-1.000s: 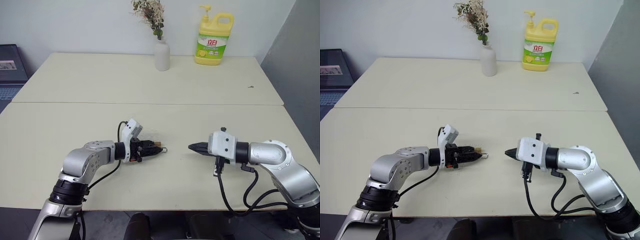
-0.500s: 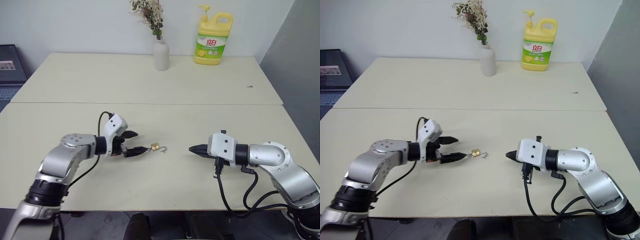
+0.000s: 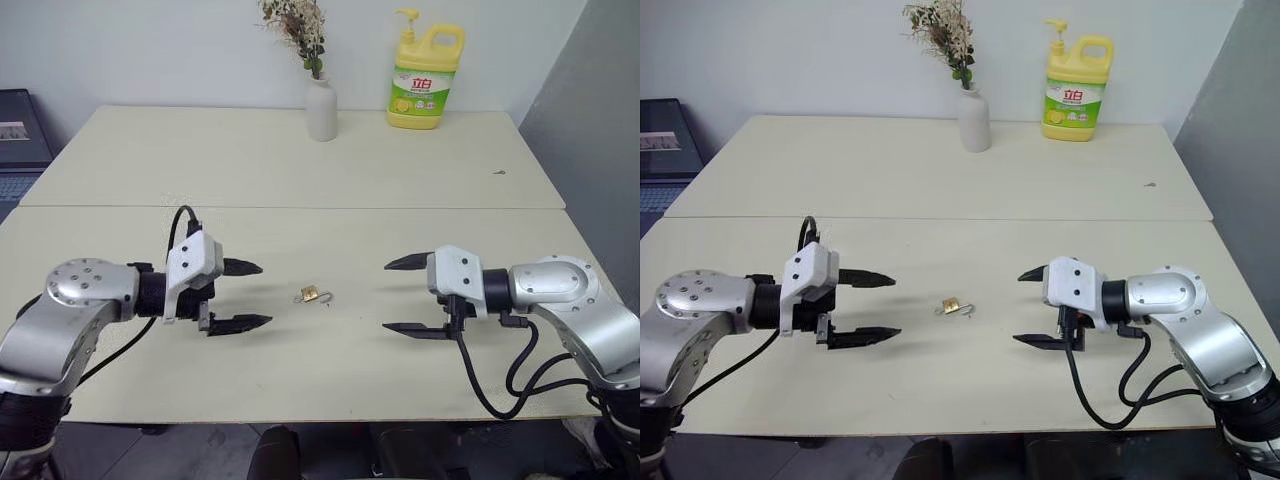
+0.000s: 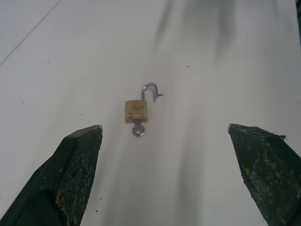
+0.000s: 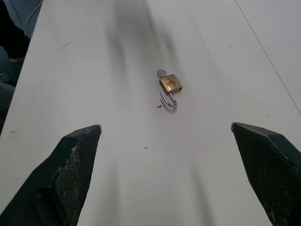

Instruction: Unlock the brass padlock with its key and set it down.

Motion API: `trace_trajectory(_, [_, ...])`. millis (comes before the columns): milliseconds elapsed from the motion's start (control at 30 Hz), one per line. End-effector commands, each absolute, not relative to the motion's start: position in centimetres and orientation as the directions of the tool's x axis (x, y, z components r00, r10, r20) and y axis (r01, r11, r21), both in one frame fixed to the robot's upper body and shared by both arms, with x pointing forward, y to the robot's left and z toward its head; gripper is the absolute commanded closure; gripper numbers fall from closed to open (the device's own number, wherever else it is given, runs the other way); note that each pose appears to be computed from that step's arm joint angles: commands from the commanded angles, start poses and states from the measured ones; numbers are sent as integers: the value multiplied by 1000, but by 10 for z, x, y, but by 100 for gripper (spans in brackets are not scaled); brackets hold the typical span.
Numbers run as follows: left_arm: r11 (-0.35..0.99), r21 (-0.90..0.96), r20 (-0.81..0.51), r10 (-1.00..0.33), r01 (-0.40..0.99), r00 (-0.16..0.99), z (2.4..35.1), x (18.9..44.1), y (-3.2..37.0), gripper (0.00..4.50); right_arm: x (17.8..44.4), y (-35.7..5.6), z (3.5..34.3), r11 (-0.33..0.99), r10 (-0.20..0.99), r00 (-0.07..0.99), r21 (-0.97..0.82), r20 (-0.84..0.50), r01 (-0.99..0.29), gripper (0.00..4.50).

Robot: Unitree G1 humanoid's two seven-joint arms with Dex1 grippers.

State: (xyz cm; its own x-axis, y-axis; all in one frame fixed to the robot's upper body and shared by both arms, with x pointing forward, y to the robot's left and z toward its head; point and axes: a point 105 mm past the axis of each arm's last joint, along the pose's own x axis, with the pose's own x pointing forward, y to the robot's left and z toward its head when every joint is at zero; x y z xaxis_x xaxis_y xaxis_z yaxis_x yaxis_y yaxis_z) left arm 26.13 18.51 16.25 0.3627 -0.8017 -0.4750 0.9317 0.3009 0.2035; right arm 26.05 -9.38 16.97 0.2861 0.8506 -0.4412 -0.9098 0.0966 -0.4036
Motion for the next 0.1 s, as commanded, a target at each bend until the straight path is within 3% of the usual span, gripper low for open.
trace_trajectory(33, [298, 246, -442, -813, 922, 380, 174, 259, 183, 0, 260, -90, 176, 72, 862, 277, -439, -423, -896, 4])
trace_trajectory(100, [293, 229, -428, -826, 928, 367, 174, 257, 180, 0, 261, -89, 175, 72, 863, 277, -439, -423, -895, 4])
